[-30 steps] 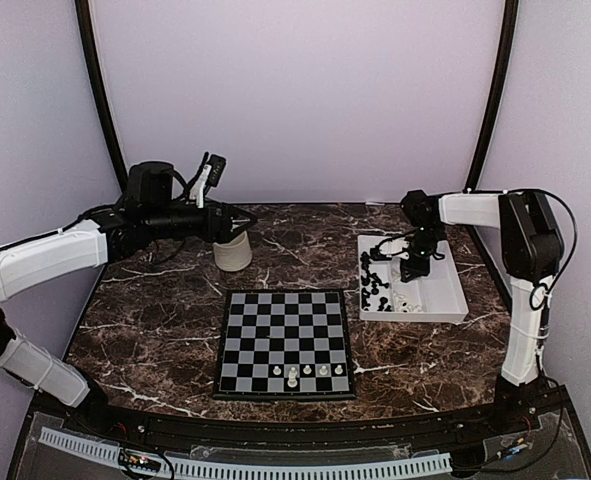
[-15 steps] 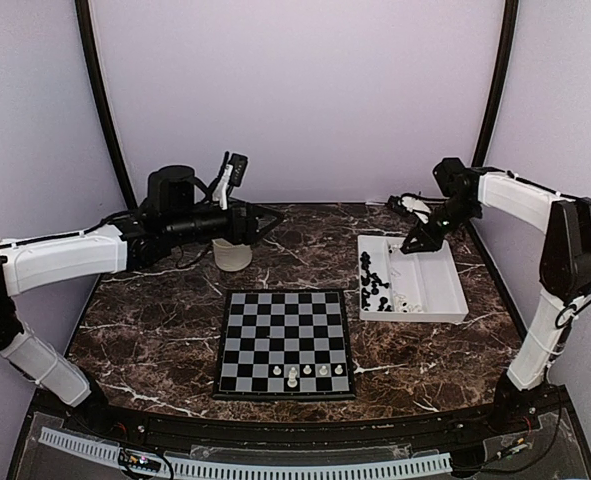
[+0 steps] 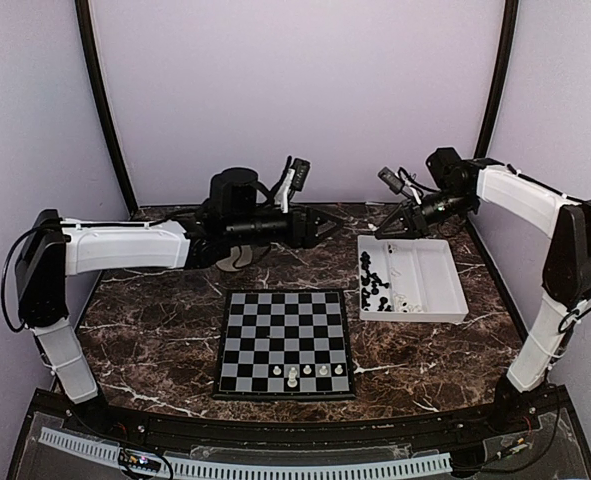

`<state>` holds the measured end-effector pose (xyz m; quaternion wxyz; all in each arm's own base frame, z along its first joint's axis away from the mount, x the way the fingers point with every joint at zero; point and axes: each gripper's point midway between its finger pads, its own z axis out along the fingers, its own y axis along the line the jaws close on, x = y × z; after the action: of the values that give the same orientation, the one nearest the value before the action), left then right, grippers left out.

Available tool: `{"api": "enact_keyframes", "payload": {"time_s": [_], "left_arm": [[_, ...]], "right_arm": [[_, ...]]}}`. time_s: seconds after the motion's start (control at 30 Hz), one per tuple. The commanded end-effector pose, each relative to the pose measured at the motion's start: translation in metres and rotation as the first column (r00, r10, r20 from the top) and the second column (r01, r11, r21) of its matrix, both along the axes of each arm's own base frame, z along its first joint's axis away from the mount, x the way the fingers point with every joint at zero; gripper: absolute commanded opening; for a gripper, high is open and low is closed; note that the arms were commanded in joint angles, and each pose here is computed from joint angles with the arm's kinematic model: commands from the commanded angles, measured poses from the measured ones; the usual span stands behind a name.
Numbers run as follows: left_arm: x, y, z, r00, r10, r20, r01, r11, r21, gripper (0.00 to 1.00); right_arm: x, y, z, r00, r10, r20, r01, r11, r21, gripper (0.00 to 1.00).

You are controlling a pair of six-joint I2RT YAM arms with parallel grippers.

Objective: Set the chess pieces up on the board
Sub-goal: Pass from the right arm to the left

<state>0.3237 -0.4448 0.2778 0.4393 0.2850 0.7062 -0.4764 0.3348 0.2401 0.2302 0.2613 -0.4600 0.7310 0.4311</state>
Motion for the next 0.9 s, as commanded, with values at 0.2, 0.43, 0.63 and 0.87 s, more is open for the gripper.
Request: {"api": "enact_keyframes", "payload": {"time_s": [0.2, 0.43, 0.63, 0.87], "left_arm": [[-0.001, -0.042, 0.021, 0.996, -0.084, -0.033, 0.08, 0.99, -0.112, 0.55], [-0.005, -0.047, 0.017, 0.993, -0.114, -0.036, 0.11, 0.989, -0.101, 0.51], [-0.01, -0.051, 0.012, 0.989, -0.14, -0.04, 0.136, 0.987, -0.088, 0.48], [-0.013, -0.053, 0.006, 0.988, -0.149, -0.036, 0.146, 0.987, -0.067, 0.41]], "right_arm": [[-0.037, 0.037, 0.018, 0.993, 0.112, -0.043, -0.109, 0.991, 0.071, 0.07], [-0.039, 0.04, 0.018, 0.989, 0.129, -0.065, -0.123, 0.989, 0.082, 0.08], [-0.039, 0.042, 0.018, 0.988, 0.131, -0.081, -0.124, 0.988, 0.089, 0.08], [-0.037, 0.044, 0.021, 0.987, 0.131, -0.092, -0.121, 0.987, 0.102, 0.08]]}}
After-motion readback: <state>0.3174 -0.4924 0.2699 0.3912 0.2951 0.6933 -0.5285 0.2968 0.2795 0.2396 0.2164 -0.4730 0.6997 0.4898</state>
